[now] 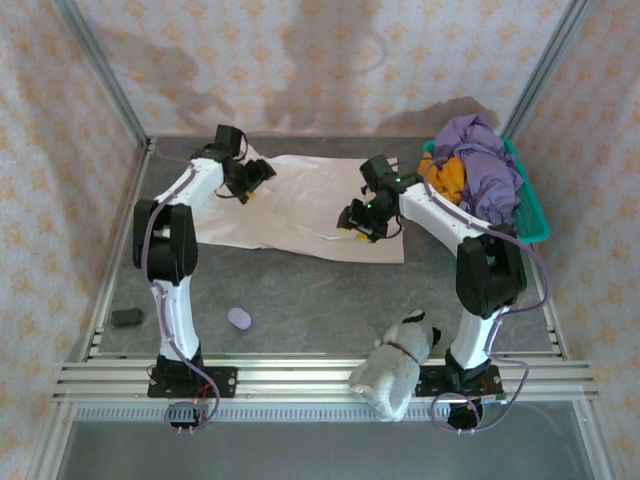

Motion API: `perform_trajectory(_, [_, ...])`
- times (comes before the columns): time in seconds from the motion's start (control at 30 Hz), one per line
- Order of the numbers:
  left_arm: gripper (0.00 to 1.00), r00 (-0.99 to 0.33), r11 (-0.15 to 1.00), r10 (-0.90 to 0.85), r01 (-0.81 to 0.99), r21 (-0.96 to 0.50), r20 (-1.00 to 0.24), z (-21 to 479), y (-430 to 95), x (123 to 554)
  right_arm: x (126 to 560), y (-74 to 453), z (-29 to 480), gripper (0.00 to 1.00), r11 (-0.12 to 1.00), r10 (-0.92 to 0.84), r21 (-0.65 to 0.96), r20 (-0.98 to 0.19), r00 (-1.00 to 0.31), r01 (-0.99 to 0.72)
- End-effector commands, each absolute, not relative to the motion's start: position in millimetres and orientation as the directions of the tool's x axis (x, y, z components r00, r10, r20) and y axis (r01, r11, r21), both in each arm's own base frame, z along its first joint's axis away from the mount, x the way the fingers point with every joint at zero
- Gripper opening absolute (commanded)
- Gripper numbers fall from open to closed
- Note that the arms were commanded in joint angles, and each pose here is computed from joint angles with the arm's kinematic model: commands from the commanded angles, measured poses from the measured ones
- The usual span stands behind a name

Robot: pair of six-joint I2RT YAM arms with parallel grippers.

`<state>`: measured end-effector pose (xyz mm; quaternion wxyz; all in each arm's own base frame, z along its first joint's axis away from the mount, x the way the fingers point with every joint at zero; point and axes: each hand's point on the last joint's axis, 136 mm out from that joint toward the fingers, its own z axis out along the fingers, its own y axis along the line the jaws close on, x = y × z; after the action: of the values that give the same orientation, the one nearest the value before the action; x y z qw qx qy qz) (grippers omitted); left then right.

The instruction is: Fold and stack the t-shirts

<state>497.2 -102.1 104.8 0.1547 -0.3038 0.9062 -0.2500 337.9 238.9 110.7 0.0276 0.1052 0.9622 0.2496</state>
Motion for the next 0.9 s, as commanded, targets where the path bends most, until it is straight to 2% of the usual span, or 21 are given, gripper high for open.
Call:
perform_trajectory(0.0, [0.73, -0.824, 0.734, -0.553, -0.414, -0.538, -0.121, 106, -133, 456, 341, 235, 109, 0.50, 0.839, 0.257, 0.502, -0.026, -0.966, 0.209])
perform_trajectory(0.1, [0.73, -0.846, 0.739, -0.529, -0.427, -0.520, -0.057, 82, -153, 430, 345, 234, 92, 0.50, 0.837, 0.261, 0.502, -0.017, -0.965, 0.218])
perform_trajectory(0.23, [0.73, -0.858, 0.735, -0.514, -0.425, -0.529, -0.025, 68, -173, 416, 360, 229, 78, 0.50, 0.824, 0.283, 0.521, -0.037, -0.958, 0.223])
perform_trajectory(0.57, [0.73, -0.869, 0.724, -0.494, -0.390, -0.569, -0.034, 73, -211, 431, 414, 212, 62, 0.50, 0.770, 0.350, 0.584, -0.052, -0.935, 0.256])
perform_trajectory(0.77, [0.73, -0.869, 0.710, -0.494, -0.390, -0.586, -0.019, 73, -220, 434, 463, 199, 67, 0.50, 0.752, 0.376, 0.614, -0.103, -0.921, 0.238])
perform_trajectory(0.87, [0.73, -0.869, 0.708, -0.494, -0.386, -0.592, -0.023, 74, -224, 437, 473, 192, 78, 0.50, 0.760, 0.378, 0.606, -0.119, -0.918, 0.235])
